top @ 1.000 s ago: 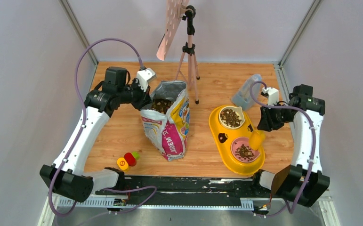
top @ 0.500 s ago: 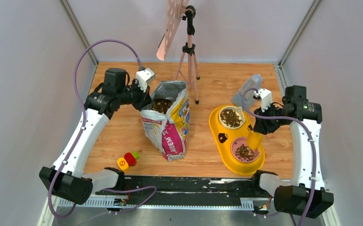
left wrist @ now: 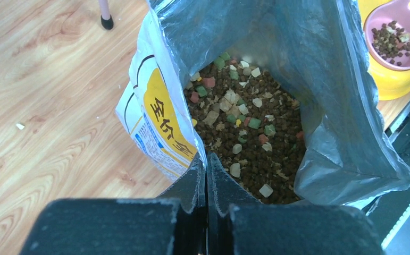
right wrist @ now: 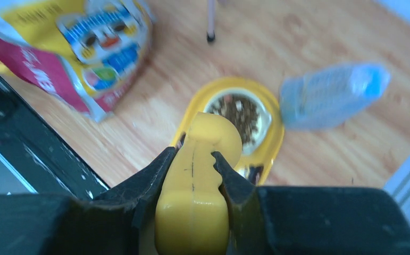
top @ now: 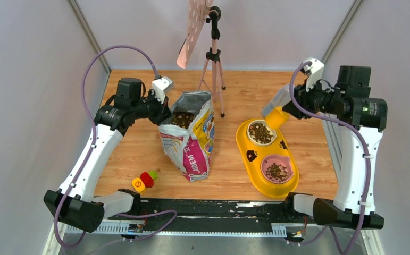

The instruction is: Serve the pet food

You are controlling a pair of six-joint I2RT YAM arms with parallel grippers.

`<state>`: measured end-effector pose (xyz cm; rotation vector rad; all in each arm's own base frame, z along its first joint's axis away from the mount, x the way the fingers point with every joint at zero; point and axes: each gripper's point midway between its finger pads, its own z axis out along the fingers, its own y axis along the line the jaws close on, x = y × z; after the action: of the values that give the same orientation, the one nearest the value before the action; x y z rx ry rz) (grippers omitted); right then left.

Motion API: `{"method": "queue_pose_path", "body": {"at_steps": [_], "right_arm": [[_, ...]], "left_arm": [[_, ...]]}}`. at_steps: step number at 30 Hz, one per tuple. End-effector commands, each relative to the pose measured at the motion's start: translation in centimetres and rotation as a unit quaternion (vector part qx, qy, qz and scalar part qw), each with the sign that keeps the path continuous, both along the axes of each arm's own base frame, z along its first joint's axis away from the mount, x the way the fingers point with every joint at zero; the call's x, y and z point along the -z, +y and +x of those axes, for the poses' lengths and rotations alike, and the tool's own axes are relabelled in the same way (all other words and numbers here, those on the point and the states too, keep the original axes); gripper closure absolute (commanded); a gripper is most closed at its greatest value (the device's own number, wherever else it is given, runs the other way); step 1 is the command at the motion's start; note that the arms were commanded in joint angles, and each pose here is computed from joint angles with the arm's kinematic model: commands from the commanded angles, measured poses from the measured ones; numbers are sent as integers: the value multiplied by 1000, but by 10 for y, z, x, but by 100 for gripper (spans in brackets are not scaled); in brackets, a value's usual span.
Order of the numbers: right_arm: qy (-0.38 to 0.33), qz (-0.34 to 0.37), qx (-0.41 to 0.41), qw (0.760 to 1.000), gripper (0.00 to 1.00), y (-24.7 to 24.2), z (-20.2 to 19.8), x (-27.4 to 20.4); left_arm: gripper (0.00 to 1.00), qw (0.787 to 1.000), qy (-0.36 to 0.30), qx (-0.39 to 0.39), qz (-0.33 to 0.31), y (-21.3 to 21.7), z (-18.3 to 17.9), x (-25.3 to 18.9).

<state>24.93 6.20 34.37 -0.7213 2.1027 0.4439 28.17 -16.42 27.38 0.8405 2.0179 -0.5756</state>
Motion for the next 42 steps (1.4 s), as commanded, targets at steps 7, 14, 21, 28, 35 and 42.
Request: {"method": "queue_pose_path", "body": {"at_steps": [7, 14, 21, 28, 35, 42], "right_arm": [[-85, 216, -99, 968, 100, 114, 8, -149], [-94, 227, -173, 954, 100, 179, 28, -169], [-71, 199, -213, 954, 100, 244, 50, -122], [-22, 131, -160, 978, 100, 256, 83, -47], [33, 66, -117, 990, 100, 283, 88, 14], [71, 15, -83, 994, 100, 295, 103, 84]], "left_arm": [[100, 991, -61, 40, -112, -27, -9, -71], [100, 986, -49, 35, -156, -36, -7, -92], [100, 980, -49, 33, -190, -42, -7, -111], [100, 975, -72, 34, -206, -40, -16, -137], [100, 967, -59, 21, -247, -44, -14, -146], [100, 955, -14, -32, -296, -47, 2, -142]]}}
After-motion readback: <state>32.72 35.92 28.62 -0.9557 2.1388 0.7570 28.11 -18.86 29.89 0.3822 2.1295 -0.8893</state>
